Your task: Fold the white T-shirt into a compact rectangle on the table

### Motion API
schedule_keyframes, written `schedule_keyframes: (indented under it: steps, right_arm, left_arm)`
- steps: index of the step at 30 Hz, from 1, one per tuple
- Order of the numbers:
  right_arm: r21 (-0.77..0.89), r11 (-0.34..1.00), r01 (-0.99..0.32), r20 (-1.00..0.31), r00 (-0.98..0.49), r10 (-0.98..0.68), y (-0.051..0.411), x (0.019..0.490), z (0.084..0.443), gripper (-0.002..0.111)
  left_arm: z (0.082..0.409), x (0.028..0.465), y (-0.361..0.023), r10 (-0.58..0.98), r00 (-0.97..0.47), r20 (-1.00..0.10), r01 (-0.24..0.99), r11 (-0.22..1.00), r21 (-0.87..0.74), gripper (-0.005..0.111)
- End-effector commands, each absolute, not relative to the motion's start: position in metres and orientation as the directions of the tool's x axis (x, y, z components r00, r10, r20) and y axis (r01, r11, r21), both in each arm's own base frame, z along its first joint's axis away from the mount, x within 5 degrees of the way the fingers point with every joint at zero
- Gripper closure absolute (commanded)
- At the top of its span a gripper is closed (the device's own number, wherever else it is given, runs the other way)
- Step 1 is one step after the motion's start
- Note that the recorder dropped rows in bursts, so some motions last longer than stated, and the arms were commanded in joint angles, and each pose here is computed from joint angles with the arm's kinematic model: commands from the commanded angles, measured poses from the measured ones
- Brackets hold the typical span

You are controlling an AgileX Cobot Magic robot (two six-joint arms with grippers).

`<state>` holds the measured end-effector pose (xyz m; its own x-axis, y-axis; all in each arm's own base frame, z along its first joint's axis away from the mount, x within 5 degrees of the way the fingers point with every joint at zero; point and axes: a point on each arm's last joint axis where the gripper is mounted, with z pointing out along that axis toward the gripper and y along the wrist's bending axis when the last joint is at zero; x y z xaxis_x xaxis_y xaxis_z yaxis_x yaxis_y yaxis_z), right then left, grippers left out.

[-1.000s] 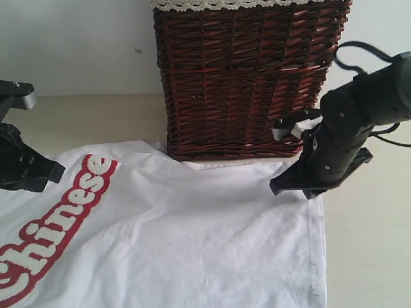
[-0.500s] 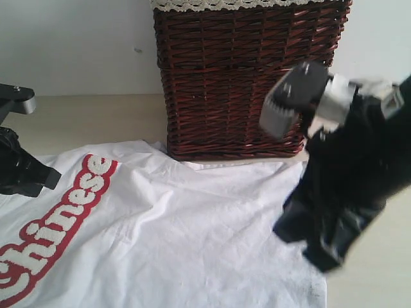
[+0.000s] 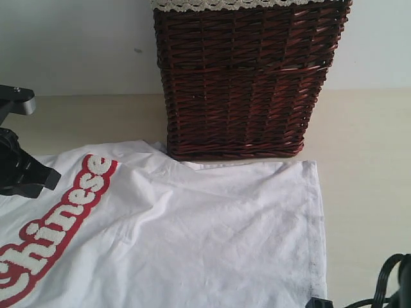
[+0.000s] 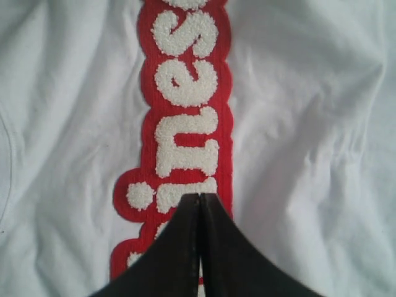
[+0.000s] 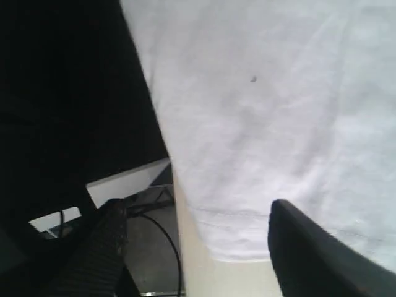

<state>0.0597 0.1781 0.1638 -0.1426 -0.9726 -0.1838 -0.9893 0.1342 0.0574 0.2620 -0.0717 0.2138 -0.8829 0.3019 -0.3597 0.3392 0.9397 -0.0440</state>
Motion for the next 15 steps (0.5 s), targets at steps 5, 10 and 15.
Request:
schedule_keyframes:
  steps: [5,10,15]
  right_arm:
    - [-0.076,0.196,-0.978,-0.068,-0.191,-0.979,0.187,0.075,0.126,0.045]
    - [-0.096,0.204,-0.974,-0.065,-0.198,-0.978,0.189,0.077,0.125,0.070]
    - [-0.111,0.204,-0.973,-0.052,-0.200,-0.978,0.201,0.083,0.138,0.108]
  left_arm:
    - [0.217,0.264,-0.073,0.286,-0.879,-0.382,0.331,0.942,-0.055,0.107]
    - [0.217,0.265,-0.073,0.282,-0.876,-0.391,0.329,0.943,-0.056,0.107]
    - [0.217,0.264,-0.073,0.284,-0.879,-0.383,0.329,0.942,-0.057,0.107]
